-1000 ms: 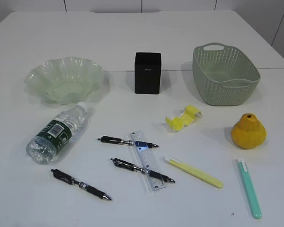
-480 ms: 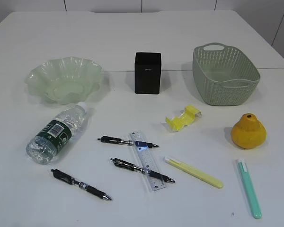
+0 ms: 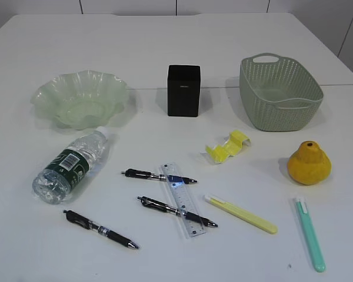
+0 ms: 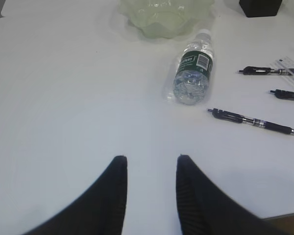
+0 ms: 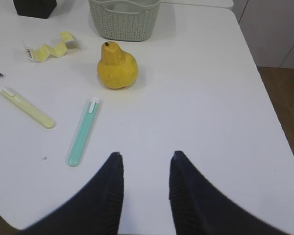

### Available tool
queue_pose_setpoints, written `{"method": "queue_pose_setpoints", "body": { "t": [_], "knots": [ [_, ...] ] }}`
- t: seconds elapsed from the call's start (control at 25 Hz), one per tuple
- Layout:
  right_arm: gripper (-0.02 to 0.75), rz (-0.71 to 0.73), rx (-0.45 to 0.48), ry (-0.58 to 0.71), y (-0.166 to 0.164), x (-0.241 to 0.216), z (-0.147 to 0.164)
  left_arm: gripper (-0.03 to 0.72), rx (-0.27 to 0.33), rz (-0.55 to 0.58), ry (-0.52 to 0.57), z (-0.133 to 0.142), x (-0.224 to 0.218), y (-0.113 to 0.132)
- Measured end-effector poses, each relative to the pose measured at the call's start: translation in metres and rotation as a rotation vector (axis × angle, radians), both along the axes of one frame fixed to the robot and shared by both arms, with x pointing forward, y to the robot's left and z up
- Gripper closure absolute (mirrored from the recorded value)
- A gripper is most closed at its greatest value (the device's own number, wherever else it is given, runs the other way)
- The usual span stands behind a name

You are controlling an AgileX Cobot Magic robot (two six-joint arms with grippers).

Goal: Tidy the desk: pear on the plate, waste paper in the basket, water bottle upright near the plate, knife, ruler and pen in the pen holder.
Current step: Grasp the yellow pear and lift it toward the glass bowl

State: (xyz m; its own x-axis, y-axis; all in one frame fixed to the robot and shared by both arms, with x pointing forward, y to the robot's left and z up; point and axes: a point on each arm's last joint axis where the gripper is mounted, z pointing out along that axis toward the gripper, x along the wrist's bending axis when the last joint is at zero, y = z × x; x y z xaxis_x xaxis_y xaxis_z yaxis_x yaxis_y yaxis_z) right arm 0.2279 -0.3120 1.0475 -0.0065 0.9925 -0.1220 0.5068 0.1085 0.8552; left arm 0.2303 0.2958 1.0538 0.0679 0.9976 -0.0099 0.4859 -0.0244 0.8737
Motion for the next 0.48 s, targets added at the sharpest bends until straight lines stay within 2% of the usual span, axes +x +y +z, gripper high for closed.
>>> {"method": "queue_pose_setpoints", "body": {
  "t": [0.48],
  "knots": [
    [0.496, 0.0, 0.0, 0.0, 0.0, 0.0, 0.0, 0.451, 0.0, 0.0, 0.0, 0.0, 0.0, 0.0]
  ]
}}
